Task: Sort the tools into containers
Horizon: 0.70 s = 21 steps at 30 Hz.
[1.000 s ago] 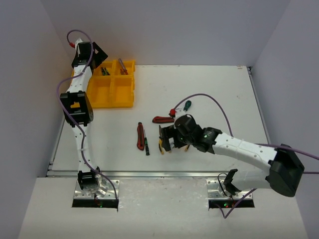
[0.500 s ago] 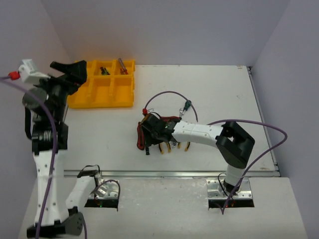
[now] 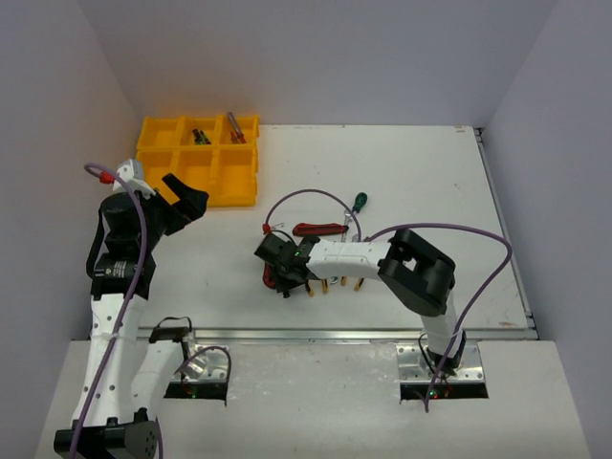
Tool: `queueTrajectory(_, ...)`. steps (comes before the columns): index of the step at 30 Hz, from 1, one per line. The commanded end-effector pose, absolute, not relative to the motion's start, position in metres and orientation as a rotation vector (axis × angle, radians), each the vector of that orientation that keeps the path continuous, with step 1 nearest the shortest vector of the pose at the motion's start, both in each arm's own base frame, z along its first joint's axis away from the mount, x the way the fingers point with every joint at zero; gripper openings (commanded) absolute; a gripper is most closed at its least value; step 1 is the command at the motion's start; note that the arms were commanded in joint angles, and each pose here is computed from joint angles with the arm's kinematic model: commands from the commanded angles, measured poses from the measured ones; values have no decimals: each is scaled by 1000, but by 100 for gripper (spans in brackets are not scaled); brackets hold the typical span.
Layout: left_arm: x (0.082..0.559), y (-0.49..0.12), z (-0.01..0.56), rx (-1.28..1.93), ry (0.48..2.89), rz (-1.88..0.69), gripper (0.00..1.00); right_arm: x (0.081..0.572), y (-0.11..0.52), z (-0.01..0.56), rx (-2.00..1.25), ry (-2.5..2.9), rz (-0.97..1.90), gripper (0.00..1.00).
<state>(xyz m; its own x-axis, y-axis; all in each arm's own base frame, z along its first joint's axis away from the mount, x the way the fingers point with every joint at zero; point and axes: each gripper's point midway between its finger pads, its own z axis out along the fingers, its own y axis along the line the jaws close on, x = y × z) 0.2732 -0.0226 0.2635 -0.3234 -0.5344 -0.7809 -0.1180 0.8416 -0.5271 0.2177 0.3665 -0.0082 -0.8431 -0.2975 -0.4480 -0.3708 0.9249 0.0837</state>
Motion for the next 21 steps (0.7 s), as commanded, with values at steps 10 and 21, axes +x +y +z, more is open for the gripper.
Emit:
queueTrajectory(10,273,-49,252,-318,1870,-577,100,226,354,4,-369,2621,142,5)
queueTrajectory(21,246,-161,238,32,1788,-1382,100,215,356,132,-484,2282,636,0)
